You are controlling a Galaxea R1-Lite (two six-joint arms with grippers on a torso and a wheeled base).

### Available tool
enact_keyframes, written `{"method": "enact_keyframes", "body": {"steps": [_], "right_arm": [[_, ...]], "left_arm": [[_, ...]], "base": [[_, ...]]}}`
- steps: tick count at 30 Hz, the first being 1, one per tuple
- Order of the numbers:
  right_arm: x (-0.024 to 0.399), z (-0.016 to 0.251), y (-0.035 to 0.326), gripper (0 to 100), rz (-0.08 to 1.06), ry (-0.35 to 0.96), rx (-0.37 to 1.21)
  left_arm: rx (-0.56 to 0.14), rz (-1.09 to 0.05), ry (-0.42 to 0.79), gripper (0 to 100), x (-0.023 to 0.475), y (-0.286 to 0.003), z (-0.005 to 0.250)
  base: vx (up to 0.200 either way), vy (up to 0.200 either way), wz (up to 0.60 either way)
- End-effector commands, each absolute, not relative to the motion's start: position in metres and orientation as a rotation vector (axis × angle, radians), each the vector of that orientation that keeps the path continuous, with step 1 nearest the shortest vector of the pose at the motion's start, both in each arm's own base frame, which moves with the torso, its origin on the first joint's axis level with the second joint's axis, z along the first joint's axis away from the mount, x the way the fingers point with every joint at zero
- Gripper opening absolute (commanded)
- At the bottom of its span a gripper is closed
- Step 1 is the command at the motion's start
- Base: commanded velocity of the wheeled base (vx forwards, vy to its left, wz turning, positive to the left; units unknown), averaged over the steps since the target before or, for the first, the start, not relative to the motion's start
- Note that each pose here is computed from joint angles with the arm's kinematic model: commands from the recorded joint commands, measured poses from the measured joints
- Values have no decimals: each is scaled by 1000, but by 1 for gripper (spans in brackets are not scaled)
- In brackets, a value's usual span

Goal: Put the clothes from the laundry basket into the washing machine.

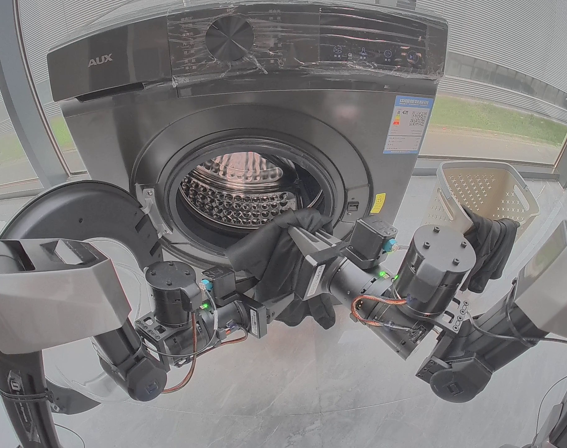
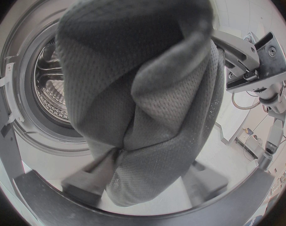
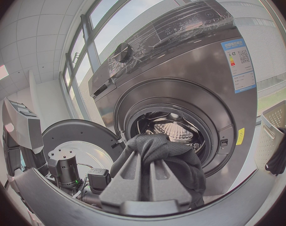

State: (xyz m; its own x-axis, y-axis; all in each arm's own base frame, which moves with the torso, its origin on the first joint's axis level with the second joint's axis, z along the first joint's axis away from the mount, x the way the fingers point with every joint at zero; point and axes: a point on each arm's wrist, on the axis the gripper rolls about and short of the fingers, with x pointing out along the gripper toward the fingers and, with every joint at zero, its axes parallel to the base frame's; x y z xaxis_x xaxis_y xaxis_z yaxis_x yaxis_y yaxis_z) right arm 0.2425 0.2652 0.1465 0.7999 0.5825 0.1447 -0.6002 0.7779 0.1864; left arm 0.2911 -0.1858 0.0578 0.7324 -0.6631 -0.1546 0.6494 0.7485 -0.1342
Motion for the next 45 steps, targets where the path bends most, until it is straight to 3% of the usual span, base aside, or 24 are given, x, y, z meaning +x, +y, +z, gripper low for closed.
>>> {"method": "enact_keyframes", "body": {"steps": [1, 15, 16, 27, 38, 45], "right_arm": [[243, 146, 265, 0, 639, -80, 228], [251, 132, 261, 0, 597, -41, 213], [252, 132, 261, 100, 593, -40, 212], [256, 109, 234, 100, 513, 60, 151], [251, 95, 212, 100, 470, 146, 97], [244, 92, 217, 100, 501, 159, 90]], "left_arm": [[-76, -722, 184, 0, 292, -187, 59], [-77, -815, 132, 0, 244, -190, 74], [-79, -818, 126, 0, 241, -189, 77], [-106, -834, 37, 0, 211, -168, 115], [-133, -769, -28, 0, 228, -162, 127], [-138, -754, -39, 0, 229, -161, 130]], "base": [[0, 0, 0], [0, 0, 0], [0, 0, 0], [0, 0, 0], [0, 0, 0], [0, 0, 0]]}}
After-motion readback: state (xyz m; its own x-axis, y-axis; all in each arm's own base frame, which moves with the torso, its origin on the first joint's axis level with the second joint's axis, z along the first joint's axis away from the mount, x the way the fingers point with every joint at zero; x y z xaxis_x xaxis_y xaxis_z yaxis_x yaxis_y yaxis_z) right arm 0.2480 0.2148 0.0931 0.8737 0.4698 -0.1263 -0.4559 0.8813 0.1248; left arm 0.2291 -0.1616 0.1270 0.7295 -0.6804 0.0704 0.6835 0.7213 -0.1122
